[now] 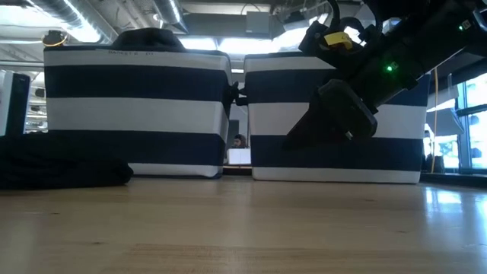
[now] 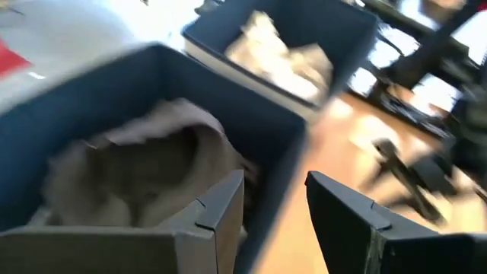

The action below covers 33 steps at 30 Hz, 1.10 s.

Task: Sort clothes
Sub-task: Put the black underwear into the right laundry bin

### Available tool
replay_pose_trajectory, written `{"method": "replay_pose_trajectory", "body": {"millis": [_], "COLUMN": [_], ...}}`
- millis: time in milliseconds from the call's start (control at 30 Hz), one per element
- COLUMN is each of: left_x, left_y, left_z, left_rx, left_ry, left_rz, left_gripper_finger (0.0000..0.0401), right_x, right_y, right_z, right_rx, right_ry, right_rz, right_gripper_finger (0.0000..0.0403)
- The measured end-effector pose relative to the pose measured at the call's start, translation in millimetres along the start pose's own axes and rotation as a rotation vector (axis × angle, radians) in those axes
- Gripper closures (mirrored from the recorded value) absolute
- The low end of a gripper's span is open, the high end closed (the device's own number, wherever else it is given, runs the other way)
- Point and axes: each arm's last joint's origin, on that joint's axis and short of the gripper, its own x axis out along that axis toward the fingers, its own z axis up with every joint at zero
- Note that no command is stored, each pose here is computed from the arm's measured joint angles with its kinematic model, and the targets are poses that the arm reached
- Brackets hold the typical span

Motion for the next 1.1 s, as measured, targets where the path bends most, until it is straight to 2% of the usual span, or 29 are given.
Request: {"method": "replay_pose_trajectory", "body": {"millis": [167, 400, 600, 767, 933, 1100], "left_x": [-11, -21, -3, 15, 22, 25], "left_y": [-16, -32, -44, -63, -83, -102], "left_z": [-17, -26, -48, -64, -74, -89], "left_rx": [-0.004, -0.029, -0.008, 0.022, 0.041, 0.056], "left_ry": [0.107, 0.126, 0.219, 0.280, 0.310, 0.365], "left_rz": [-0.113, -0.198, -0.208, -0.285, -0.362, -0.357], "left_gripper_finger": [0.0266, 0.0266, 0.0266, 0.0266, 0.0266, 0.0266], "right_x": [0, 0, 0, 0, 0, 0], "right_y": [0, 0, 0, 0, 0, 0], "right_z": [0, 0, 0, 0, 0, 0], "right_rx": [0.000, 0.000, 0.000, 0.003, 0.004, 0.004], "right_ry": [0.000, 0.000, 0.000, 0.001, 0.001, 0.001], "right_rz": [0.000, 0.000, 0.000, 0.000, 0.000, 0.000], "right_gripper_finger": [0.0180, 0.0180, 0.0180, 0.0180, 0.0180, 0.0180]}}
